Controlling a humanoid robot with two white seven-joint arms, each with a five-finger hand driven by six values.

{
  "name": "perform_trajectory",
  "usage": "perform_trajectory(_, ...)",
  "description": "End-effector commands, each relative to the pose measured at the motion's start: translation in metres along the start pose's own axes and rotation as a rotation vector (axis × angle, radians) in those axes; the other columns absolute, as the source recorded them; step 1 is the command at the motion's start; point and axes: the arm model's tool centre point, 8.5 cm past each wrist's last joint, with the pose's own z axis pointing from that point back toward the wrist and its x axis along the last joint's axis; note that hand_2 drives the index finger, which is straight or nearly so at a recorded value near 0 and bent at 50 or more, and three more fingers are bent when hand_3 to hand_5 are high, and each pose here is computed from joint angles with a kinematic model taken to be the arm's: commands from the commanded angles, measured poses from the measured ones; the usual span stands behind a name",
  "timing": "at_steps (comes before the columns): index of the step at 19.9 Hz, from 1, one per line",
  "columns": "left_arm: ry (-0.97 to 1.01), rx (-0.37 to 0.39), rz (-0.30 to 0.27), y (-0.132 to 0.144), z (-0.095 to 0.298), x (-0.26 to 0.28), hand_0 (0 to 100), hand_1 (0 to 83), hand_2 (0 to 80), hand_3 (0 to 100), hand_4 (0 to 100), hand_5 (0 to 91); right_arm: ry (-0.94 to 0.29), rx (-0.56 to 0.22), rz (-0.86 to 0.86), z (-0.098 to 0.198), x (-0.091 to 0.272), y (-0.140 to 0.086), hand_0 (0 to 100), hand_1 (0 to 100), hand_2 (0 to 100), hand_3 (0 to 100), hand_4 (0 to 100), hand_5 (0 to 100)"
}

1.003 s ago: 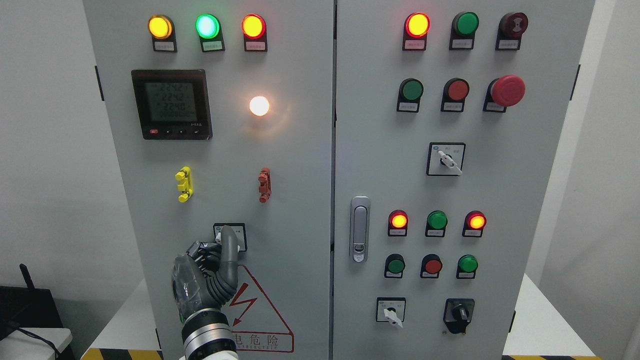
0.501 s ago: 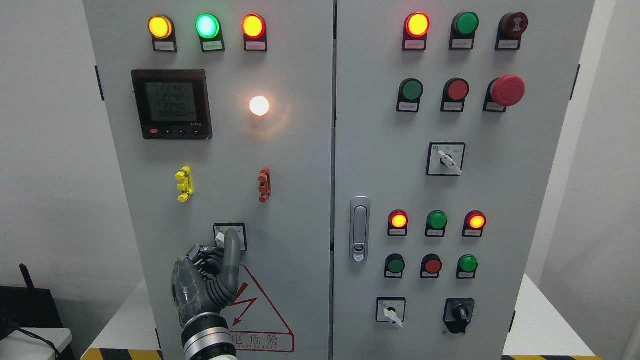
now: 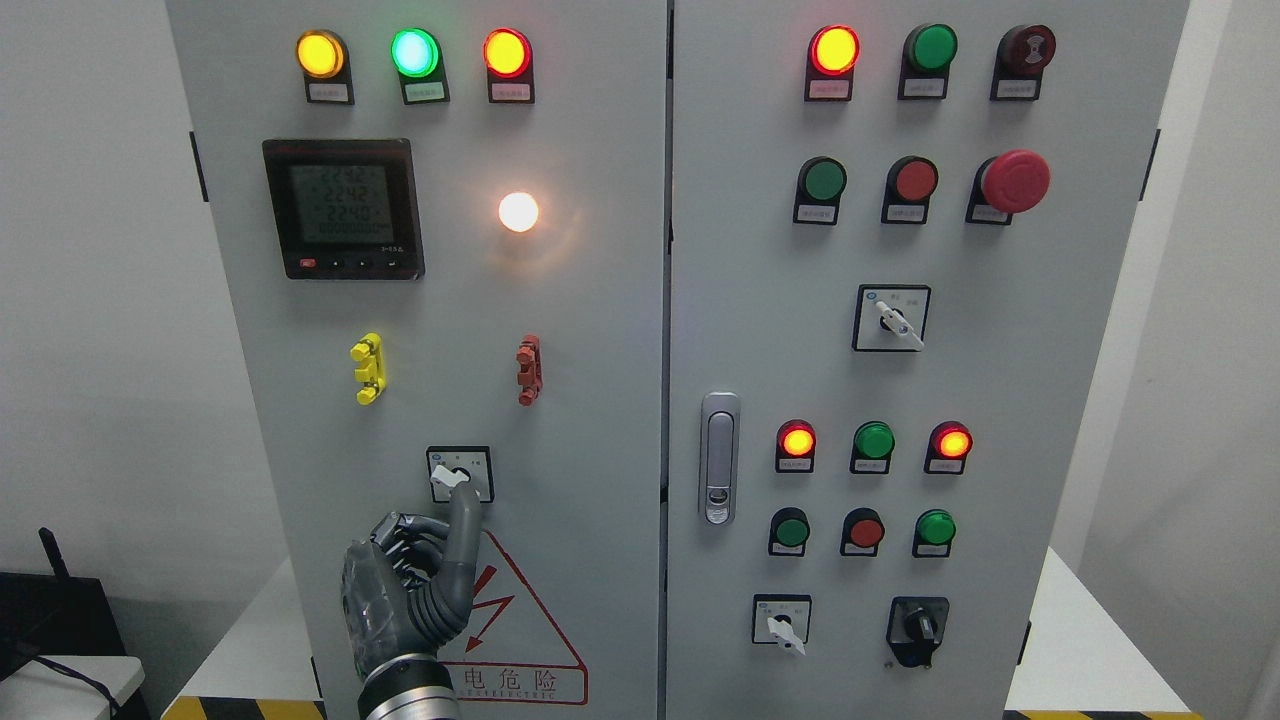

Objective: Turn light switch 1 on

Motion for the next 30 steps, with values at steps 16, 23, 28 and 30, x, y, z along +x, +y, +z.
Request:
perform_trajectory(16,0.173,0.091,-0.263,0.327,0.163,-0.249,12,13.4,48.1,78,81,45.8,-0.004,0.001,-0.018,0.000,0.001,0.000,12,39,0,0,0,0)
perform_trajectory(23,0.699,0.108,-0.303,0.405,0.333,-0.336,21,10.1,0.0,16,24,8.7,-0.004,0.001,-0.018,0.000,0.001,0.000,12,39,0,0,0,0)
perform_trajectory(28,1.069,0.123,-0.316,0.430,0.450,-0.347,27,5.2,0.0,2,9,0.0,-0.002,0.001,-0.018,0.000,0.000,0.000,12,39,0,0,0,0)
perform_trajectory(30,1.199,0.094,-0.312,0.426,0.483,-0.349,30,4.9,0.0,1,7,0.0,-0.002,0.002,-0.018,0.000,0.000,0.000,12,39,0,0,0,0)
